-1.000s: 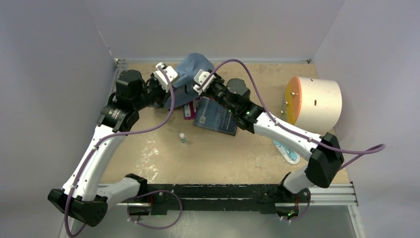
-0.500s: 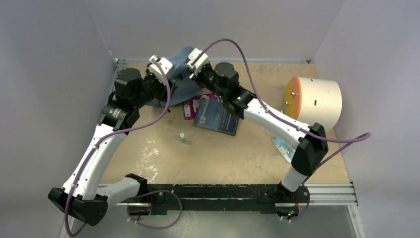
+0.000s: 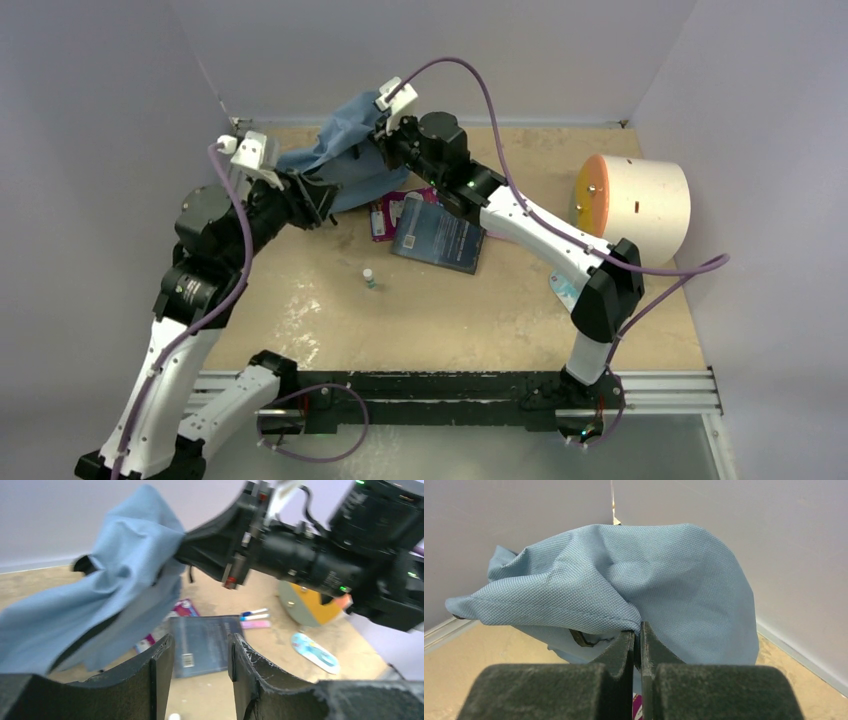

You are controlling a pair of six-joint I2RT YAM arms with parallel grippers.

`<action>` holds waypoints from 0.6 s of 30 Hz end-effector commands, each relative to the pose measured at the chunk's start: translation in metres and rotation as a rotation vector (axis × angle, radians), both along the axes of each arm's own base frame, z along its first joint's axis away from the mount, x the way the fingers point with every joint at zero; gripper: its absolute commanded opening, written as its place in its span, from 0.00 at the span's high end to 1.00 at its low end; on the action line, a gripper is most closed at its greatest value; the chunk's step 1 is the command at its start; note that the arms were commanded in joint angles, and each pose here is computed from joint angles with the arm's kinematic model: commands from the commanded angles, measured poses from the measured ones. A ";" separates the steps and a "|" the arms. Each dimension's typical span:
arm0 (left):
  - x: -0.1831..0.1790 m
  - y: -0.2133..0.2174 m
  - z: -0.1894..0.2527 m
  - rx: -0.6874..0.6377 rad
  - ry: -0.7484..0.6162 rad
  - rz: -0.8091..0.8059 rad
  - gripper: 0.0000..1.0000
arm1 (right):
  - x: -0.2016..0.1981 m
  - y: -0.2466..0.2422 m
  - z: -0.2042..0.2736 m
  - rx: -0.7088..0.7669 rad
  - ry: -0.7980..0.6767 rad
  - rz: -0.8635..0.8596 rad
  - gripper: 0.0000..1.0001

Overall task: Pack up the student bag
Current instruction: Unzip the student bag at the center of the board.

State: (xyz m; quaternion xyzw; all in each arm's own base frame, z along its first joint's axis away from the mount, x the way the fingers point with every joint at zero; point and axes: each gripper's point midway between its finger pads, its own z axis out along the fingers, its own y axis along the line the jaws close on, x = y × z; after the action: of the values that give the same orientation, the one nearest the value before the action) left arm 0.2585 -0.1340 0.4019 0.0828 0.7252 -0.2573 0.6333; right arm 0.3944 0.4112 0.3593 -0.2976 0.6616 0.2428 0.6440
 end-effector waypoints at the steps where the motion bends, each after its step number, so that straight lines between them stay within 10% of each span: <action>1: -0.006 -0.035 -0.015 -0.140 0.046 -0.169 0.58 | -0.012 -0.001 0.045 0.107 -0.028 0.020 1.00; 18: 0.047 -0.052 -0.028 -0.156 0.019 -0.155 0.54 | -0.020 -0.007 0.041 0.103 -0.023 0.028 1.00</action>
State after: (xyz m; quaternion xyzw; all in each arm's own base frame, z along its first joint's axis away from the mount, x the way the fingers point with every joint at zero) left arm 0.2929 -0.1889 0.3445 0.0954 0.7380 -0.3644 0.5599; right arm 0.3879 0.4091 0.3559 -0.2916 0.6706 0.2547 0.6328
